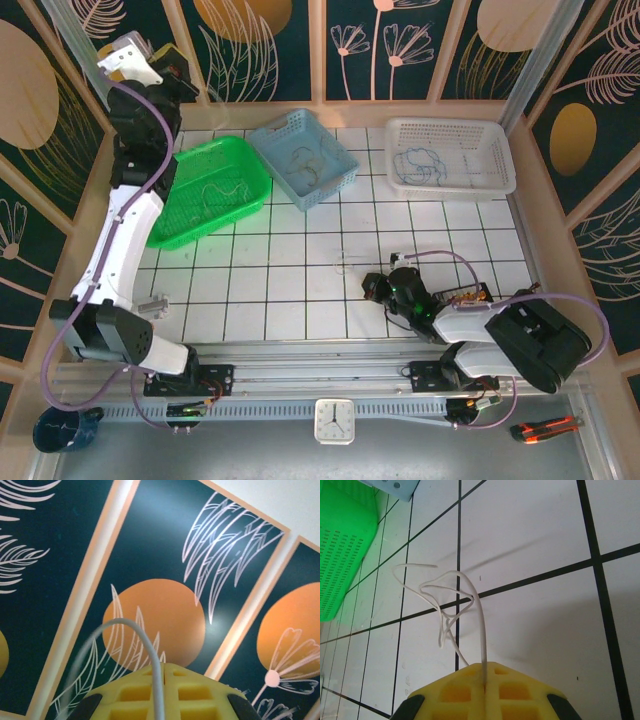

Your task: Untangle the cables

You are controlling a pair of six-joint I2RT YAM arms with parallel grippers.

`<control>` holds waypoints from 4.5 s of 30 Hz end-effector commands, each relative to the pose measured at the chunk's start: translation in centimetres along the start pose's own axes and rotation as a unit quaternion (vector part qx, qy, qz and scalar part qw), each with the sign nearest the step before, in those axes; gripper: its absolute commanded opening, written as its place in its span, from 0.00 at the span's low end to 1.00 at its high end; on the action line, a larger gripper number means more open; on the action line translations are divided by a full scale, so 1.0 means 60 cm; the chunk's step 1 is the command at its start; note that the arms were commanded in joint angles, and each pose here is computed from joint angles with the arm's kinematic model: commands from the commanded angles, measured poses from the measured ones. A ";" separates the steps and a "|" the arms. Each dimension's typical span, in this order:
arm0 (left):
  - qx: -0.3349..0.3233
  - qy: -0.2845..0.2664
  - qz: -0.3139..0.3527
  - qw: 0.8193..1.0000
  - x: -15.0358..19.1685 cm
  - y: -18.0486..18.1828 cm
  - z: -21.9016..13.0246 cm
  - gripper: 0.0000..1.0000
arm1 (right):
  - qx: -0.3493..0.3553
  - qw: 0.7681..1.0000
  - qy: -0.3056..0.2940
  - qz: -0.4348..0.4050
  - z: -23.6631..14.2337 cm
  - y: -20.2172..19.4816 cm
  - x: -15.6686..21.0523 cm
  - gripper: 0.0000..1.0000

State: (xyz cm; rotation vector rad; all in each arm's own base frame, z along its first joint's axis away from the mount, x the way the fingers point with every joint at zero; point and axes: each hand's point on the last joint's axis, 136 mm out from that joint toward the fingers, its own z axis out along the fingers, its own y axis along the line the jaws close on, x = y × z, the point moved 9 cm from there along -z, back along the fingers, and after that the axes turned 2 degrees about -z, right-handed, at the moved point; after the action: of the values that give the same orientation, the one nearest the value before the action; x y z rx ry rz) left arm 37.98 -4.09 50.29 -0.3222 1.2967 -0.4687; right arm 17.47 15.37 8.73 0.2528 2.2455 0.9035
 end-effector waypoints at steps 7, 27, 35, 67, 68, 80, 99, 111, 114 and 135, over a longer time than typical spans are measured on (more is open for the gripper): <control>-0.039 -0.027 0.028 0.998 -0.021 0.015 0.008 0.00 | 0.005 1.000 -0.015 -0.008 -0.008 -0.001 -0.003 0.00; -0.098 0.006 0.074 0.992 0.063 0.084 0.002 0.00 | -0.032 0.999 -0.015 -0.039 -0.020 0.038 -0.025 0.00; -0.136 0.044 0.079 0.987 0.150 0.145 -0.044 0.00 | -0.057 0.996 -0.022 -0.058 -0.023 0.073 -0.047 0.00; 0.022 0.257 -0.054 0.965 0.309 0.096 -0.161 0.99 | -0.143 0.987 -0.037 -0.069 -0.051 0.124 -0.128 0.00; 0.034 0.267 -0.067 0.961 0.322 0.085 -0.171 0.99 | -0.149 0.986 -0.039 -0.065 -0.055 0.124 -0.133 0.00; 0.151 0.351 -0.239 0.892 0.476 -0.038 -0.268 0.93 | -0.278 0.959 -0.057 -0.014 -0.099 0.170 -0.191 0.00; 0.198 0.366 -0.255 0.873 0.538 -0.097 -0.250 0.66 | -0.353 0.935 -0.031 0.010 -0.103 0.200 -0.200 0.00; 0.204 0.378 -0.255 0.866 0.562 -0.106 -0.254 0.51 | -0.357 0.934 -0.028 0.012 -0.101 0.198 -0.196 0.00; 0.204 0.380 -0.255 0.865 0.568 -0.107 -0.254 0.38 | -0.356 0.934 -0.026 0.013 -0.100 0.196 -0.193 0.00; 0.198 0.251 -0.195 0.927 0.427 -0.117 -0.254 0.00 | -0.213 0.975 -0.066 0.021 -0.083 0.099 -0.176 0.00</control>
State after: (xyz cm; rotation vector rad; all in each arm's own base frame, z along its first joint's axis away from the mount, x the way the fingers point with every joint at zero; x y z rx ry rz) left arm 27.63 -23.76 25.60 -0.1286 1.6974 -1.2747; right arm 21.43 13.67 23.29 0.0961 1.8082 1.4314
